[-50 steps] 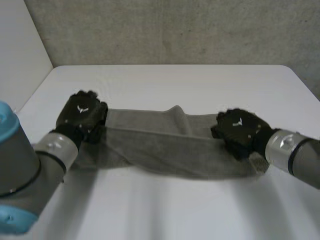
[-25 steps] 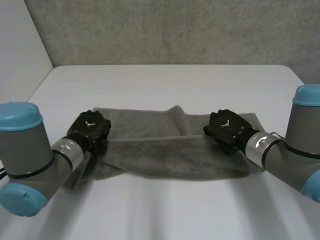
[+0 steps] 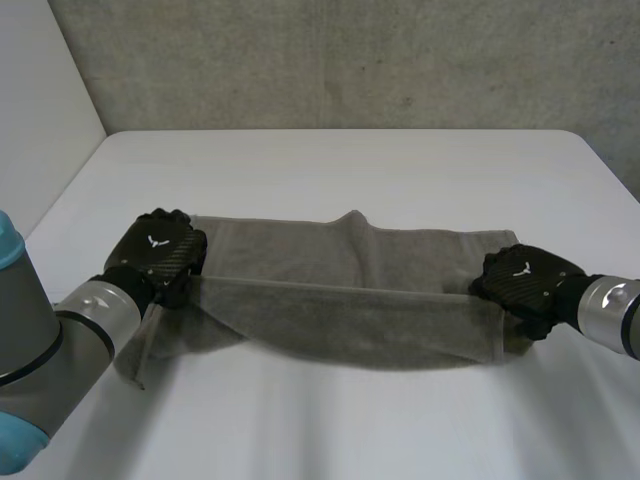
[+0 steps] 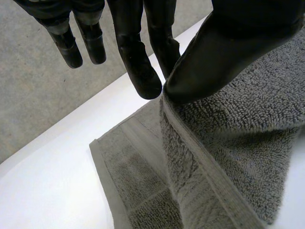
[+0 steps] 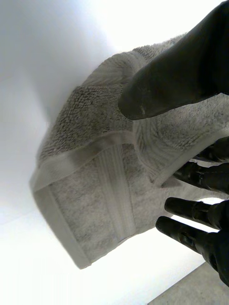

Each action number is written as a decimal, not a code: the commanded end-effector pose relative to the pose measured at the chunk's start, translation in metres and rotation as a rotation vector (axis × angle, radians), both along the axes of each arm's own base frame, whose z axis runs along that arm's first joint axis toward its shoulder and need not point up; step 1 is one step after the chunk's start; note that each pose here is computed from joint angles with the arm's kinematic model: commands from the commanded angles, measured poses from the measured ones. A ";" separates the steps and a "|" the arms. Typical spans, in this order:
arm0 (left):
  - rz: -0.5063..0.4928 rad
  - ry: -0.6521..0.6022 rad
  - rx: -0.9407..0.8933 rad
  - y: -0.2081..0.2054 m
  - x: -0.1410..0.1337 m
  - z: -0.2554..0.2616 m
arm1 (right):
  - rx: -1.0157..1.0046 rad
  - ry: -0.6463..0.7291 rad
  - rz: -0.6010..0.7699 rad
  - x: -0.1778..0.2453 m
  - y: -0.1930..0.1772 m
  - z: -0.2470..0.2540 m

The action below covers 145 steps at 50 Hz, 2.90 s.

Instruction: Fold the towel.

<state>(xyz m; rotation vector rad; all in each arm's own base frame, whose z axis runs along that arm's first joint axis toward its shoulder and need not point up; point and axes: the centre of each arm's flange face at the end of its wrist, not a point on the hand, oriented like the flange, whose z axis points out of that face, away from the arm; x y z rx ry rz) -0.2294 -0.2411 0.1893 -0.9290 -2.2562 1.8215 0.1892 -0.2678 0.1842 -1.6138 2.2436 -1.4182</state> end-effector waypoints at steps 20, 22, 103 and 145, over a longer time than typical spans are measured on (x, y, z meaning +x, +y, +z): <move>0.010 0.009 -0.021 0.011 0.006 0.011 | -0.051 -0.092 -0.075 -0.018 0.003 0.023; 0.013 0.011 -0.025 0.013 0.008 0.014 | -0.067 -0.094 -0.088 -0.023 0.003 0.029; -0.084 0.089 -0.190 -0.147 -0.062 -0.054 | -0.483 -0.039 -0.131 0.022 -0.154 -0.039; 0.020 0.098 -0.174 -0.046 -0.024 0.017 | -0.346 -0.202 -0.229 0.003 -0.056 0.036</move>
